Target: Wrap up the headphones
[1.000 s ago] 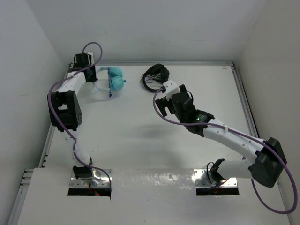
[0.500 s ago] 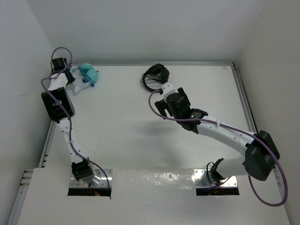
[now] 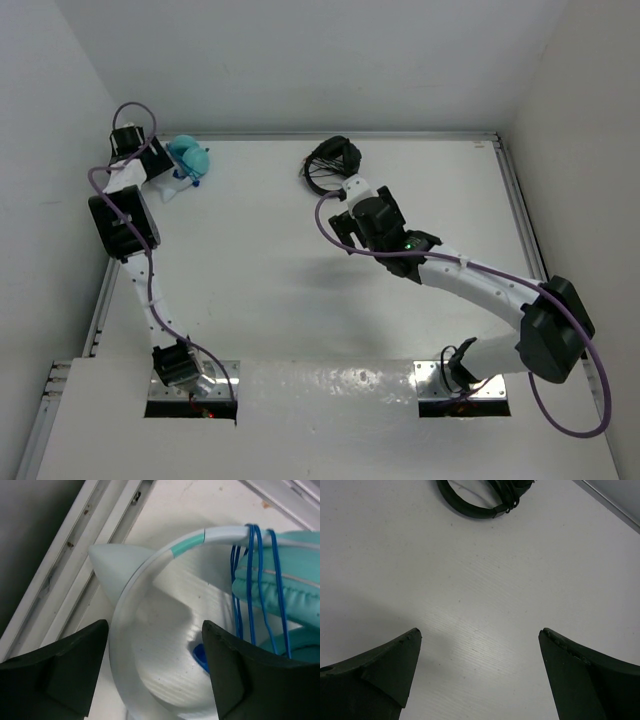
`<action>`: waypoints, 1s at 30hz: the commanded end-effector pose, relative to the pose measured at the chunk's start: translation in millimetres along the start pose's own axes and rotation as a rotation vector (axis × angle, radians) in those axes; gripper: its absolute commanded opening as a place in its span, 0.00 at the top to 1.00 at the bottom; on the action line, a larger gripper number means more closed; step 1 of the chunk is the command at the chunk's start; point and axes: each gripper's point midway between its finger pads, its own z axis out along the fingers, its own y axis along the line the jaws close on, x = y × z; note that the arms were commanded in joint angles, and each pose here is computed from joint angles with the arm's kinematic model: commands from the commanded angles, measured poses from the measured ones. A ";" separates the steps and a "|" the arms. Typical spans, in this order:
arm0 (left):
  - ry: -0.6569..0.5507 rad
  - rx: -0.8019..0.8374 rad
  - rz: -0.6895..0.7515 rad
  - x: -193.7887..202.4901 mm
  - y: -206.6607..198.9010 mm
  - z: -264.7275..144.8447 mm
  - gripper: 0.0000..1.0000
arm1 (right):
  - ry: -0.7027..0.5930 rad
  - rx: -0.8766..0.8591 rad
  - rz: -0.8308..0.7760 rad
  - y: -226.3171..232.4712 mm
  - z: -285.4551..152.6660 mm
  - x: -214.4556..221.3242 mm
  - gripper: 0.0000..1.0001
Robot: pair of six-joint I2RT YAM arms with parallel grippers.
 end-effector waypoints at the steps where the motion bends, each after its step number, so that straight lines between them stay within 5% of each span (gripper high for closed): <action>1: 0.004 -0.008 0.017 -5.3 -1.0 -26.9 0.22 | -0.082 -0.006 0.058 -5.1 -8.7 -25.5 0.01; 6: -0.068 -0.049 0.057 -27.6 3.3 -75.1 0.02 | -0.090 -0.017 0.069 -2.9 -9.9 -24.1 0.01; 11: -0.150 -0.090 0.163 -37.0 12.3 -134.9 0.00 | -0.055 0.068 0.182 -13.3 -7.4 -10.9 0.01; 17: -0.079 0.000 0.357 29.1 14.9 -202.6 0.00 | 0.012 0.115 0.302 -12.5 -10.3 45.6 0.01; 22: 0.085 0.072 0.499 126.3 30.2 -240.4 0.00 | 0.077 0.154 0.380 -10.7 -18.9 114.1 0.01; 30: 0.094 0.131 0.587 196.1 40.5 -279.2 0.00 | 0.063 0.126 0.416 -10.1 -35.1 148.1 0.01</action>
